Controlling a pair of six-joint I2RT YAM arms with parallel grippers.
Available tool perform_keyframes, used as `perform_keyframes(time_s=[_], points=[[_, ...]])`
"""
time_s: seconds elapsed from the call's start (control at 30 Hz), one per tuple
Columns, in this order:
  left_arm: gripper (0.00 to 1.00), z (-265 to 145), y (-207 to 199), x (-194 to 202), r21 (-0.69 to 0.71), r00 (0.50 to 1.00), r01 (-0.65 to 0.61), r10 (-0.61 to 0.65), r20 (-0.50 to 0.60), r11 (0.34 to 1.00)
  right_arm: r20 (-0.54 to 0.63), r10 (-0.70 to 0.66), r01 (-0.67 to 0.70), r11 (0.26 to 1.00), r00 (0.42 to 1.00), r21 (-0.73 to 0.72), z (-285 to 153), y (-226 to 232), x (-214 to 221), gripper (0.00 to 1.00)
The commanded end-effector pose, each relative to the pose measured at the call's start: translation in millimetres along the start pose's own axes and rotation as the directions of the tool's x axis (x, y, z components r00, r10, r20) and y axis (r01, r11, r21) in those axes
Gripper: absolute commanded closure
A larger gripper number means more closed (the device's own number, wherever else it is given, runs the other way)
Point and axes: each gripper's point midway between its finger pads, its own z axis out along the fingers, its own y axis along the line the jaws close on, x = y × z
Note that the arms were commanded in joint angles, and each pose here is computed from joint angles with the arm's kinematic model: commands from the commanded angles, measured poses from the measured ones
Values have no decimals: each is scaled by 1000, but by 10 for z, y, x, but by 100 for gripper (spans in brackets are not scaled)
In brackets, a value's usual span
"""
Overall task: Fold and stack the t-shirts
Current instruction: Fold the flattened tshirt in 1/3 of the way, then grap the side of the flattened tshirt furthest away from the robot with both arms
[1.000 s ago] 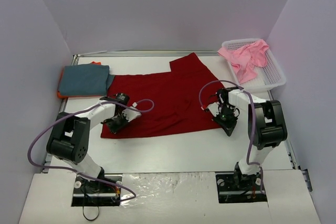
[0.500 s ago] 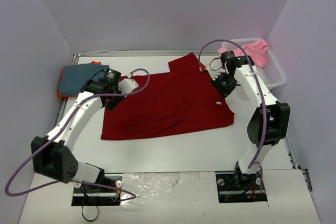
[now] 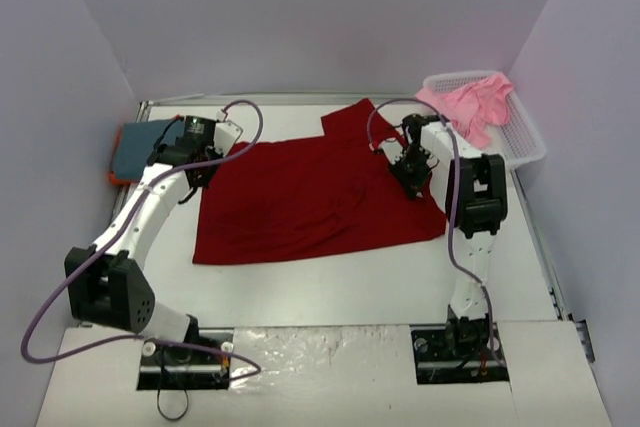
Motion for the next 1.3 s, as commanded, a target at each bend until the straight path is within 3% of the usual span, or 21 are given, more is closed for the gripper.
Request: perform_keyframes(time_s=[0.0, 0.23, 0.43, 0.53, 0.67, 0.77, 0.83, 0.9, 0.97, 1.0, 1.07, 1.13, 1.2, 1.27], points=[[98, -168, 177, -32, -69, 999, 39, -37, 40, 997, -91, 19, -26, 997, 996, -71, 291, 90, 352, 100], [98, -222, 279, 75, -103, 999, 42, -39, 31, 994, -209, 28, -54, 991, 978, -121, 403, 304, 1046, 100], [98, -183, 175, 64, -42, 998, 58, -56, 41, 997, -255, 30, -61, 992, 966, -115, 279, 411, 1447, 100], [98, -146, 123, 49, -20, 998, 57, -56, 40, 998, -251, 33, -59, 993, 968, -98, 196, 441, 1490, 100], [98, -64, 142, -14, -26, 997, 62, -61, 50, 998, -153, 57, -68, 995, 987, -66, 14, 344, 1217, 100], [78, -14, 249, -175, -65, 994, 70, -64, 92, 995, -8, 63, -63, 996, 998, -64, -274, 266, 719, 90], [58, 29, 311, -281, -81, 992, 75, -67, 103, 994, 89, 37, -32, 998, 995, -58, -611, 257, 323, 76], [36, -15, 442, -471, -111, 987, 94, -78, 138, 989, 181, 9, 3, 998, 983, -66, -1007, 325, -22, 69], [32, -110, 573, -669, -136, 977, 120, -93, 190, 983, 229, -40, 60, 995, 973, -82, -1233, 460, -245, 64], [23, -133, 646, -756, -159, 971, 136, -99, 218, 978, 230, -47, 70, 993, 972, -94, -1338, 520, -269, 62], [19, -165, 723, -897, -174, 960, 152, -103, 261, 973, 295, -87, 109, 992, 952, -59, -1611, 532, -474, 52], [11, -117, 695, -1048, -139, 947, 143, -95, 306, 980, 340, -108, 116, 993, 934, -4, -1766, 461, -620, 48], [9, -88, 662, -1213, -99, 934, 119, -78, 348, 988, 381, -108, 85, 994, 918, 75, -1804, 310, -776, 44], [9, 110, 456, -1346, 31, 922, 85, -90, 377, 996, 440, -99, 30, 987, 893, 160, -1757, 64, -968, 43]])
